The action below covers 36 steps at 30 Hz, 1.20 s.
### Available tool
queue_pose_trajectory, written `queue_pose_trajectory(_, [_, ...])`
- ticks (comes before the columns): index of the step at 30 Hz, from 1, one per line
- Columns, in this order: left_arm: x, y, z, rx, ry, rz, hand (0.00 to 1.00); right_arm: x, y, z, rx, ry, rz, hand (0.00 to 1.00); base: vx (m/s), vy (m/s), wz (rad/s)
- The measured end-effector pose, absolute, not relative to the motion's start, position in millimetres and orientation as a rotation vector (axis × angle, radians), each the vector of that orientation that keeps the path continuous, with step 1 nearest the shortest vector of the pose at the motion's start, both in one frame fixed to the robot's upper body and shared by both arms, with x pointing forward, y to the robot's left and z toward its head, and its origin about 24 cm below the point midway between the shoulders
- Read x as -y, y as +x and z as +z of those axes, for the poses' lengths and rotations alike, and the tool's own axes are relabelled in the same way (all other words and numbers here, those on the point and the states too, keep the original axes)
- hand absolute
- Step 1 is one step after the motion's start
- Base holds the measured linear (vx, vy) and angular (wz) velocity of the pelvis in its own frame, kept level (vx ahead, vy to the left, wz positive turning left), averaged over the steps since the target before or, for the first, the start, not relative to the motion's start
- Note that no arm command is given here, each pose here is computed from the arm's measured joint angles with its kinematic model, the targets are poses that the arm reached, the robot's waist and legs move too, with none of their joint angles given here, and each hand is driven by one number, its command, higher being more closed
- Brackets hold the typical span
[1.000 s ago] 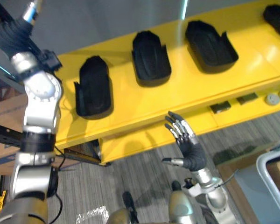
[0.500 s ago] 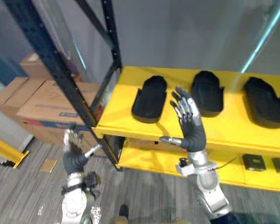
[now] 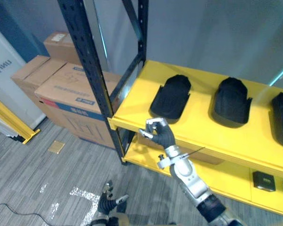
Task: Walk over and take plastic housings, then place them on the shelf
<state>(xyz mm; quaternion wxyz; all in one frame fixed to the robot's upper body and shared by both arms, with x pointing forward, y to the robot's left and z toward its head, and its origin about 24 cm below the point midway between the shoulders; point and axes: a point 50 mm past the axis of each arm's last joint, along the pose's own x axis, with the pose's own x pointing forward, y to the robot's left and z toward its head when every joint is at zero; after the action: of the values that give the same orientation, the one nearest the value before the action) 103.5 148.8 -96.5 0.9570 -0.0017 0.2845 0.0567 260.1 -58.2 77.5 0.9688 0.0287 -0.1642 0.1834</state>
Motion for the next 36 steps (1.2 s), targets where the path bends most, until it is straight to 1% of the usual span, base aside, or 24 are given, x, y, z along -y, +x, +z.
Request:
queue_pose_trajectory(5, [-147.6, 113.9, -96.0, -0.549, 0.021, 0.076, 0.0, 52.4, 273.2, 72.3, 0.314, 0.032, 0.234, 1.0, -0.03, -0.013, -0.03])
queue_pose_trajectory(11, [-149.9, 121.1, -93.2, -0.517, 0.023, 0.072, 0.0, 50.1, 281.7, 80.4, 0.34, 0.044, 0.16, 1.0, 0.01, -0.001, 0.0])
queue_pose_trajectory(20, [-143.4, 117.7, -97.4, -0.544, -0.011, 0.044, 0.0, 61.0, 305.3, 100.8, 0.391, 0.034, 0.082, 1.0, 0.0, -0.002, 0.0])
queue_pose_trajectory(26, [-142.6, 120.0, -95.9, -0.534, -0.02, 0.04, 0.0, 64.5, 321.5, 100.9, 0.334, 0.0, 0.033, 1.0, 0.01, -0.015, 0.05])
queue_pose_trajectory(27, [-140.8, 121.9, -95.2, -0.528, -0.026, 0.04, 0.0, 66.4, 331.9, 110.8, 0.347, -0.006, 0.014, 1.0, 0.0, -0.04, 0.06])
queue_pose_trajectory(32, [-137.7, 126.3, -93.1, -0.509, -0.039, 0.045, 0.0, 68.3, 339.6, 121.9, 0.378, -0.004, -0.014, 1.0, -0.02, -0.024, 0.02])
queue_pose_trajectory(36, [-136.7, 131.0, -90.5, -0.489, -0.042, 0.043, 0.0, 83.3, 355.9, 139.1, 0.413, 0.012, -0.086, 1.0, -0.02, -0.012, 0.05])
